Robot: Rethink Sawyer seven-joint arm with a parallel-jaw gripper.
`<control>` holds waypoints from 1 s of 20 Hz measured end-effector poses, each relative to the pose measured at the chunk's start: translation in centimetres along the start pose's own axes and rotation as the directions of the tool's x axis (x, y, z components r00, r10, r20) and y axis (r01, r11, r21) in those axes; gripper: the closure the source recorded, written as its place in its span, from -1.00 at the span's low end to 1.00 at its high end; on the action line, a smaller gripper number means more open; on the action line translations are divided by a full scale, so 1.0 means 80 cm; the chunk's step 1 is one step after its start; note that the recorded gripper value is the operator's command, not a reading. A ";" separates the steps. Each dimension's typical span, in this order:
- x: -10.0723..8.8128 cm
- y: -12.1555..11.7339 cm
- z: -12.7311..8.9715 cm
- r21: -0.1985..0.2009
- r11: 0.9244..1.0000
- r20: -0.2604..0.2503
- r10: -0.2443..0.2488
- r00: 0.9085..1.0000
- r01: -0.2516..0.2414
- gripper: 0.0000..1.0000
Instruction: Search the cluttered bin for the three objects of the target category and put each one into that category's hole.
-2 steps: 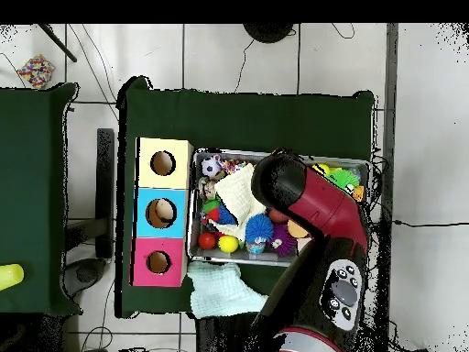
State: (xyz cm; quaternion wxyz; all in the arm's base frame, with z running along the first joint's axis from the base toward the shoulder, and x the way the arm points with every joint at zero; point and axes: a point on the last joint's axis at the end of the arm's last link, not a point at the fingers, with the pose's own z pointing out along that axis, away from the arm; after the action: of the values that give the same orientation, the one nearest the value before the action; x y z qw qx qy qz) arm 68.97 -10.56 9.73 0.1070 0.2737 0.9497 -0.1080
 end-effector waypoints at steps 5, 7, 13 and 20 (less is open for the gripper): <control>0.001 0.004 0.002 -0.013 1.000 -0.012 0.018 1.000 -0.019 -1.00; -0.002 0.005 0.001 -0.020 0.999 -0.012 0.036 0.999 -0.036 -1.00; -0.009 0.007 -0.002 -0.036 0.996 -0.013 0.078 0.997 -0.079 -1.00; -0.015 0.010 -0.005 -0.052 0.990 -0.015 0.133 0.991 -0.134 -1.00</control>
State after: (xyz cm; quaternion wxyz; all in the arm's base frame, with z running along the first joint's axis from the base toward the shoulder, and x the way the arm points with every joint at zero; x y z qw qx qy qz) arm 70.33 -10.42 10.32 0.1158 0.3344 0.9324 -0.0740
